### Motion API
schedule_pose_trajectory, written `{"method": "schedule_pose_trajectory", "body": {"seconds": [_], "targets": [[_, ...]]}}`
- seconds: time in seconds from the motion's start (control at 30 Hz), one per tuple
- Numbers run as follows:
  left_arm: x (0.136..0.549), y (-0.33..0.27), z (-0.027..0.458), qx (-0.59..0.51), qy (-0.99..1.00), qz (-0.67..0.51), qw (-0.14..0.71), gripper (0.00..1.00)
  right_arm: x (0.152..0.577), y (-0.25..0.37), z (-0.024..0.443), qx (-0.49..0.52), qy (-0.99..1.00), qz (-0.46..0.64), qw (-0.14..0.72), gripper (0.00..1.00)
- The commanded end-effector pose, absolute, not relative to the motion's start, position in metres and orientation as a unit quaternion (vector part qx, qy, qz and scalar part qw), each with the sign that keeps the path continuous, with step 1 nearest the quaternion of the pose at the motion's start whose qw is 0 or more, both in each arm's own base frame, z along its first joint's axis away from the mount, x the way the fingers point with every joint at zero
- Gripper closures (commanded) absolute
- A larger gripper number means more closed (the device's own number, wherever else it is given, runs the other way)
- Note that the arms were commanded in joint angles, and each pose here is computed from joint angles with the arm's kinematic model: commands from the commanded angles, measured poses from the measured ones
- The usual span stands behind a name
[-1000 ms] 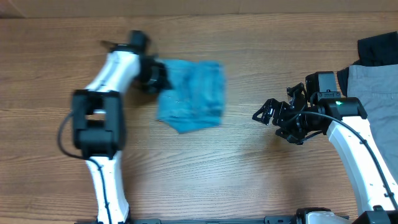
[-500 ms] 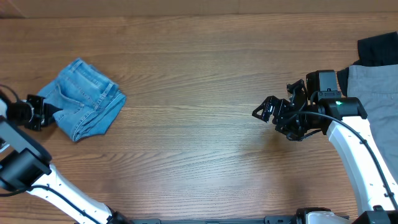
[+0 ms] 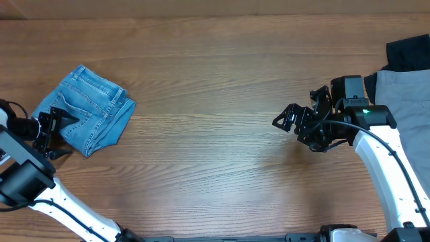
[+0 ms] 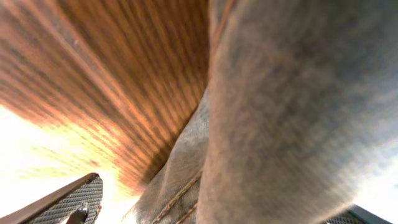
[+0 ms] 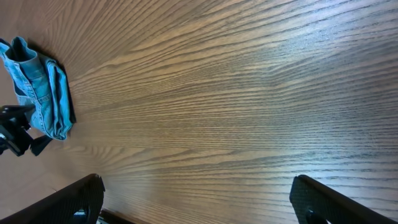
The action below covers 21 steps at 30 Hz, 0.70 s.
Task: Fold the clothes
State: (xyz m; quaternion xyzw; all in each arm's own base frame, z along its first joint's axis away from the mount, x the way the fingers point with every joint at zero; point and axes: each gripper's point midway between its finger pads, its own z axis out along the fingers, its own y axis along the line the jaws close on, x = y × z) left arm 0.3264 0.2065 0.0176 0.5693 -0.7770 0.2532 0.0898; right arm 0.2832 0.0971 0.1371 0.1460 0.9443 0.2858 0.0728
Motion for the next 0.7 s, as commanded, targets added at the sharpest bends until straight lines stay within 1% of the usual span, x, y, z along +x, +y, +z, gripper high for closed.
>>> {"method": "schedule_pose_trajectory", "body": {"seconds": [0.0,0.1,0.2,0.3,0.37,0.4,0.43,0.5,0.57,0.67], "targets": [[0.32,0.205,0.034,0.543,-0.809,0.208,0.083,0.0,0.287,0.098,0.142,0.14,0.944,0.287,0.083,0.0],[0.325,0.202,0.052,0.532,-0.82,0.202,0.06,0.0,0.287,0.098,0.142,0.14,0.944,0.287,0.083,0.0],[0.335,0.202,0.095,0.51,-0.842,0.173,-0.004,0.0,0.287,0.098,0.142,0.139,0.944,0.287,0.083,0.0],[0.333,0.201,0.134,0.492,-0.859,0.132,-0.053,0.0,0.287,0.098,0.142,0.138,0.944,0.287,0.083,0.0],[0.323,0.202,0.152,0.482,-0.869,0.094,-0.067,0.13,0.286,0.098,0.142,0.138,0.944,0.287,0.083,0.0],[0.311,0.205,0.163,0.478,-0.874,0.057,-0.067,0.56,0.286,0.097,0.142,0.138,0.944,0.287,0.082,0.0],[0.298,0.208,0.172,0.485,-0.872,0.027,-0.064,0.96,0.286,0.097,0.142,0.136,0.945,0.287,0.083,0.0],[0.279,0.206,0.183,0.504,-0.862,0.0,-0.051,0.96,0.289,0.098,0.143,0.13,0.944,0.288,0.091,0.0],[0.251,0.208,0.185,0.542,-0.839,-0.045,-0.012,0.96,0.292,0.098,0.144,0.129,0.944,0.289,0.096,0.0],[0.236,0.207,0.172,0.564,-0.822,-0.068,0.018,0.96,0.292,0.098,0.144,0.127,0.944,0.289,0.098,0.0]]}}
